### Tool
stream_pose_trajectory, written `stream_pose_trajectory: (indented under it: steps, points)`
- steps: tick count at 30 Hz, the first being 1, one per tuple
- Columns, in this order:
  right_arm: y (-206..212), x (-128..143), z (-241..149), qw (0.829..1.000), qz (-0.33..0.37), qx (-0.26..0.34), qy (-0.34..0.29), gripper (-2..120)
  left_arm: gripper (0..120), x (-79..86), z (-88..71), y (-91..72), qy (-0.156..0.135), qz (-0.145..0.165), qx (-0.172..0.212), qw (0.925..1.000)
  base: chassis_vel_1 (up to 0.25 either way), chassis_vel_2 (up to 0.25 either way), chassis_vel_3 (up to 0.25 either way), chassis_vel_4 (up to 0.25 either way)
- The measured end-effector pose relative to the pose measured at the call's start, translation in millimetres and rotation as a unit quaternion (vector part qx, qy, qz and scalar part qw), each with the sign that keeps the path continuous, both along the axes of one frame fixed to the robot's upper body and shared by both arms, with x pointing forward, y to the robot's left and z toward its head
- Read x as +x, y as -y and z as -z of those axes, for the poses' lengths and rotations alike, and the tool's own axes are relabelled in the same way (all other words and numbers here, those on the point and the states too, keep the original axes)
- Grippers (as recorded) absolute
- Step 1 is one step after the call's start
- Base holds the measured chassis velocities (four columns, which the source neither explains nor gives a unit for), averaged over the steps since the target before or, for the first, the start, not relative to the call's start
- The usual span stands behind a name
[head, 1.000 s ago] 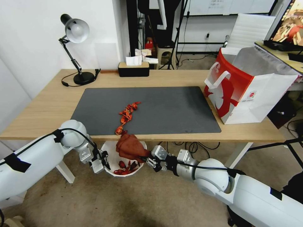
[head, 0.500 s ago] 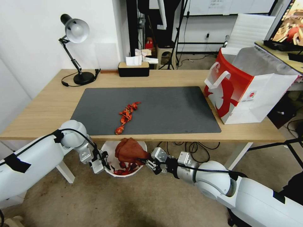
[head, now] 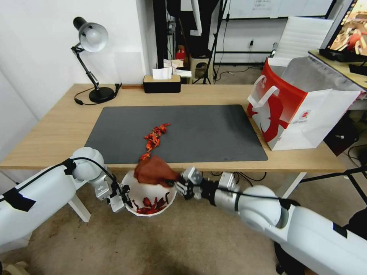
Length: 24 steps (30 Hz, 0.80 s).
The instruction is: Sweep shrimp from table into container with towel, then put container into takeout bag.
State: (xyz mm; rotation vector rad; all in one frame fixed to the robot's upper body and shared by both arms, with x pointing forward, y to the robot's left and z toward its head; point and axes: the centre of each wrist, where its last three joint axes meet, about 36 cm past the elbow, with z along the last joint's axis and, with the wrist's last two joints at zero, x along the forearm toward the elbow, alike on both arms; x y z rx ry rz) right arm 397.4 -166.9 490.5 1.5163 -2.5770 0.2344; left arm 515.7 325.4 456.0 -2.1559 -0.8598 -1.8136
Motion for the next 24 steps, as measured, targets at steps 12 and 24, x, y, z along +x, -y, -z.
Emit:
stream_pose_trajectory:
  steps: [12,24]
  points:
    - [-15.5,124.8,-32.3,0.991,0.111,0.039,0.056,9,0,-5.1,0.5,-10.2,-0.002,-0.007,0.003,1.0000,0.000,0.000,0.000,0.000]
    - [-10.1,202.1,43.1,0.975,0.180,-0.098,0.080,9,0,-7.0,-6.7,-21.8,0.003,-0.008,0.013,0.9999,0.000,0.000,0.000,0.000]
